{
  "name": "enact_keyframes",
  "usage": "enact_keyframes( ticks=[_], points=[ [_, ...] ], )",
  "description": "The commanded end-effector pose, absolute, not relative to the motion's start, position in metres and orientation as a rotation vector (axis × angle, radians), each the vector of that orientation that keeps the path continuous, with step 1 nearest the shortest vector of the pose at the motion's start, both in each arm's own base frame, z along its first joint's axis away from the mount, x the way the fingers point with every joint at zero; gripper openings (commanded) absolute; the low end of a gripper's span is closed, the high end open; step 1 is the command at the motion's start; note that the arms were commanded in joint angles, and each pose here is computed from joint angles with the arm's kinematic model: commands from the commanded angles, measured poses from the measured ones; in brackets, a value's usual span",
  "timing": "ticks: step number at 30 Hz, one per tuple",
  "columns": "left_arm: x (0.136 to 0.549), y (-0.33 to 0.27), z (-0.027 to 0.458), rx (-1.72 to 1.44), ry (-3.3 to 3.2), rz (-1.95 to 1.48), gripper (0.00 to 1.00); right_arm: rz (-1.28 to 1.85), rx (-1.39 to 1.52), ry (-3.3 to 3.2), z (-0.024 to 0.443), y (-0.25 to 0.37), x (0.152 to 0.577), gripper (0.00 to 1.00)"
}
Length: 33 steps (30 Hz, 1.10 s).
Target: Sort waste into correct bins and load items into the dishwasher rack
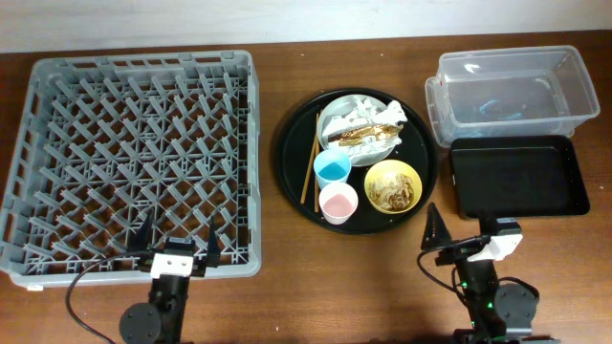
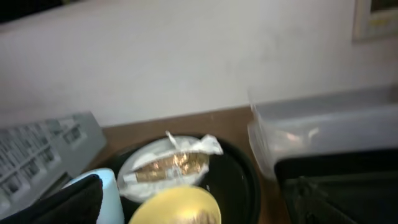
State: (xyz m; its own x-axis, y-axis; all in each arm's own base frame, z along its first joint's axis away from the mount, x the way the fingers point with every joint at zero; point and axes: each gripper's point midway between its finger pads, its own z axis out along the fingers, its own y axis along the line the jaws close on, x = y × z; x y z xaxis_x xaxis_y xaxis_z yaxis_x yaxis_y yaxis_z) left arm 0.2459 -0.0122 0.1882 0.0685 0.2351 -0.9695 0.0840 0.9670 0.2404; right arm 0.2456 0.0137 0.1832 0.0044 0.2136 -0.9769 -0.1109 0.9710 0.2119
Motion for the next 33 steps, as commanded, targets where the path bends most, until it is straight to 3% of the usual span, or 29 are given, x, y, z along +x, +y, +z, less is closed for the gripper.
enact_keyframes(
  ticks=[1, 17, 25, 33],
  points=[
    [0.243, -0.018, 0.203, 0.188, 1.474, -0.009, 0.99, 0.232, 0.004, 1.503, 0.202, 0.020, 0.242, 0.98],
    [0.245, -0.018, 0.281, 0.174, 1.540, -0.040, 0.99, 0.110, -0.129, 1.567, 0.275, 0.022, 0.237, 0.98],
    [0.293, -0.015, 0.313, 0.155, 1.864, -0.089, 0.99, 0.147, -0.120, 1.799, 0.319, 0.022, 0.272, 0.98],
    [0.347, -0.015, 0.307, 0.134, 2.268, -0.179, 0.99, 0.207, -0.111, 2.059, 0.329, 0.024, 0.322, 0.98]
  ],
)
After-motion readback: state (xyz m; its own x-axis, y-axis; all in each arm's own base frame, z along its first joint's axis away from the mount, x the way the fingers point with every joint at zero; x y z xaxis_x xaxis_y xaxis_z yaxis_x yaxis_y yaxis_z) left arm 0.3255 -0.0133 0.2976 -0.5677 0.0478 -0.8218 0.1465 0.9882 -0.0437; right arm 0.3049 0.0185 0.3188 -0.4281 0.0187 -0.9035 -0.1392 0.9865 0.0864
